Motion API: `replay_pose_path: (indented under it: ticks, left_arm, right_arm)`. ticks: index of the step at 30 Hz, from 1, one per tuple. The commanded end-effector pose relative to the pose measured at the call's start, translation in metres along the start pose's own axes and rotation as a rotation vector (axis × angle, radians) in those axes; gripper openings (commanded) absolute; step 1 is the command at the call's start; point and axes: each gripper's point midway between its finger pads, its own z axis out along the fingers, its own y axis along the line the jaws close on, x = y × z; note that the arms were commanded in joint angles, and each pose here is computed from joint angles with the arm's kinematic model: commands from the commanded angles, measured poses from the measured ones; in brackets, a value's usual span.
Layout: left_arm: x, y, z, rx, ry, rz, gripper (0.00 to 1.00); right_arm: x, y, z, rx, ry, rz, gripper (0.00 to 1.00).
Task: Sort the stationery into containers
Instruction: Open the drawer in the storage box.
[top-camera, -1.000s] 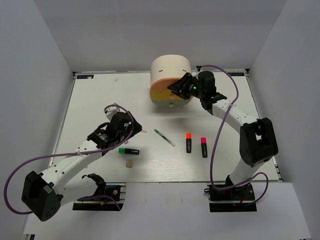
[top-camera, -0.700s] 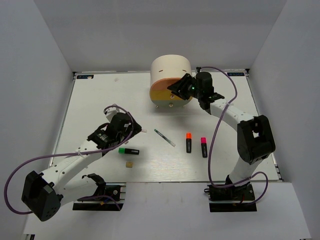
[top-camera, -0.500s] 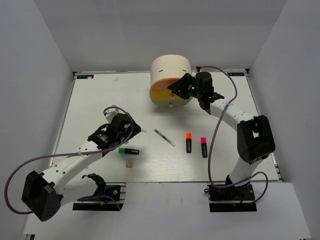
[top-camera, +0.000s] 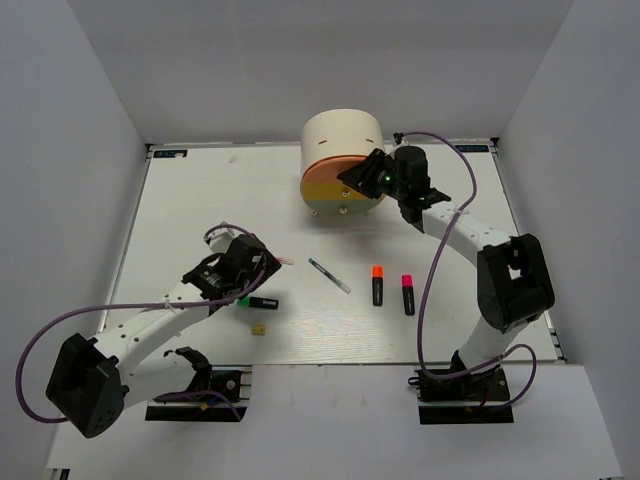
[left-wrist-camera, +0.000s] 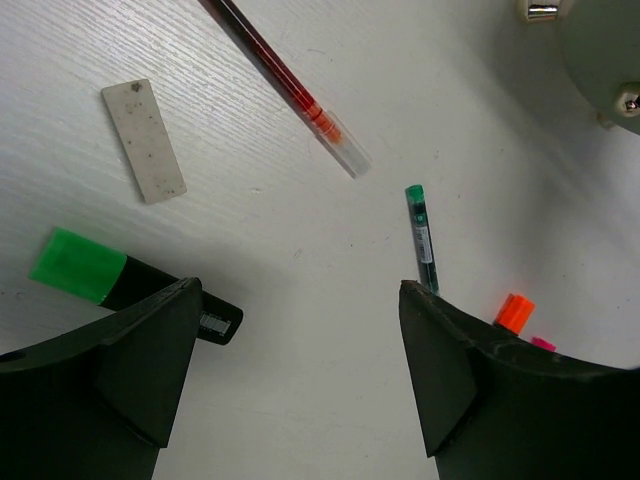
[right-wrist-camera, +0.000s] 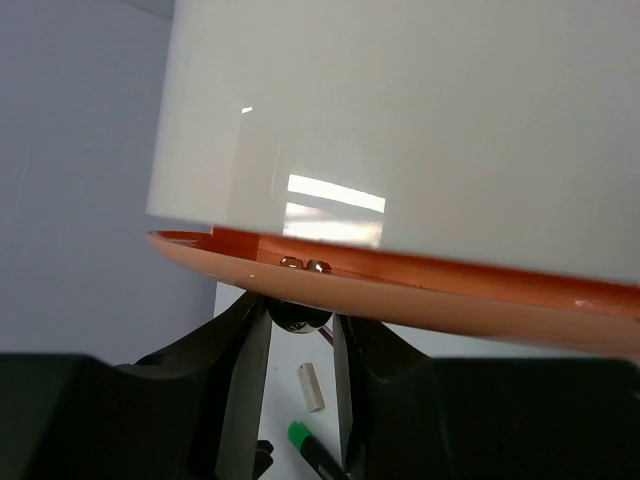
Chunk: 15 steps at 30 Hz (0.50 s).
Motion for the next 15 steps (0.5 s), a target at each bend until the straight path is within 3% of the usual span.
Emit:
replay_pose_path:
  ticks: [1,15]
  left_arm:
    - [-0.009,-0.005,0.005,-0.006,-0.037,-0.072,0.9]
    - [-0.019,-0.028,0.035,-0.035,-0.02,-0.161,0.92]
  right_arm:
    - [-0.012,0.025,-0.022,-0.074,-0.046,-0.044,0.04]
    - [0.043,0.005,-0.07,-0.056,0.06,0.023,0.06]
